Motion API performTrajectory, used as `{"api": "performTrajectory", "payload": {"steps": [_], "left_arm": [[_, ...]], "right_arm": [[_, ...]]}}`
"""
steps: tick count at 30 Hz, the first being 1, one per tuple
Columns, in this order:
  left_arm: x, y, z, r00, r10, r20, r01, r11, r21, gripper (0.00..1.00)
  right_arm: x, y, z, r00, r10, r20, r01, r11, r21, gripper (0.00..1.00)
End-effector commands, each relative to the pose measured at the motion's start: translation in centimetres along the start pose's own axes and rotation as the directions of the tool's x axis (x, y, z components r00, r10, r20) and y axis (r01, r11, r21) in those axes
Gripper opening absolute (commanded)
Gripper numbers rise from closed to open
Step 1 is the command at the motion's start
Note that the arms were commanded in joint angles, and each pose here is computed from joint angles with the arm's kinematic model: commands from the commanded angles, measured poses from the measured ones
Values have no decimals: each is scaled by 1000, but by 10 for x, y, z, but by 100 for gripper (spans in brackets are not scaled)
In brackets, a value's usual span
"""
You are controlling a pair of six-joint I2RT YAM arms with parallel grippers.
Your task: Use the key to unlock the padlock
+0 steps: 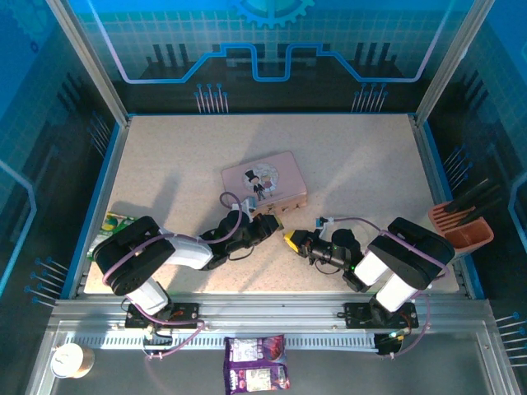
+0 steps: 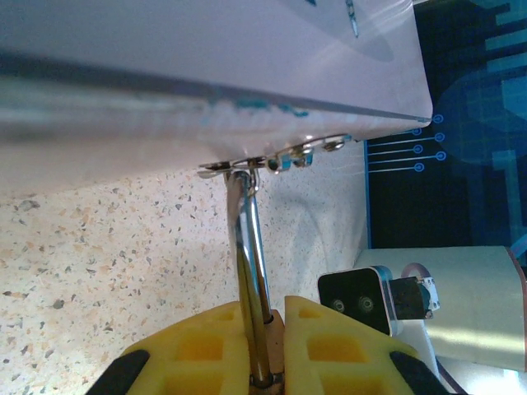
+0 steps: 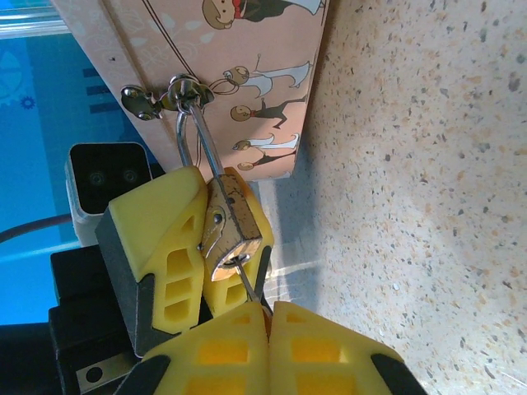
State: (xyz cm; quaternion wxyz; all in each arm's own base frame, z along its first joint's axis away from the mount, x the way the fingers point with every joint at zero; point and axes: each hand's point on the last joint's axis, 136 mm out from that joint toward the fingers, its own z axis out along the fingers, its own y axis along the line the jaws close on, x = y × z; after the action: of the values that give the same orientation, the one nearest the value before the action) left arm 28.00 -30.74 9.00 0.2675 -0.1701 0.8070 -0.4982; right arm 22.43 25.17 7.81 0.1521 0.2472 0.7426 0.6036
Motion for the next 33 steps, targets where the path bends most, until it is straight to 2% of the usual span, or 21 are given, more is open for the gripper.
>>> {"api": "performTrajectory", "payload": {"steps": [1,12,26,33], "left_arm": [[10,-79,-9,999,11,-39,0,965,261,0],[11,-76,-9,1000,7,-22,-1,970,243,0],[-13,-61,-12,994,-18,109,3,992,129,0],[-13,-66,-7,994,-39,106,22,986,163,0]], "right_arm": [[-12,29,8,998,-14,66,19,996,-88,0],[-12,30,7,996,-9,86,17,995,-94,0],[-1,4,-5,992,-4,125,7,1000,-26,0],[7,2,-5,993,8,115,-6,1000,-21,0]]}}
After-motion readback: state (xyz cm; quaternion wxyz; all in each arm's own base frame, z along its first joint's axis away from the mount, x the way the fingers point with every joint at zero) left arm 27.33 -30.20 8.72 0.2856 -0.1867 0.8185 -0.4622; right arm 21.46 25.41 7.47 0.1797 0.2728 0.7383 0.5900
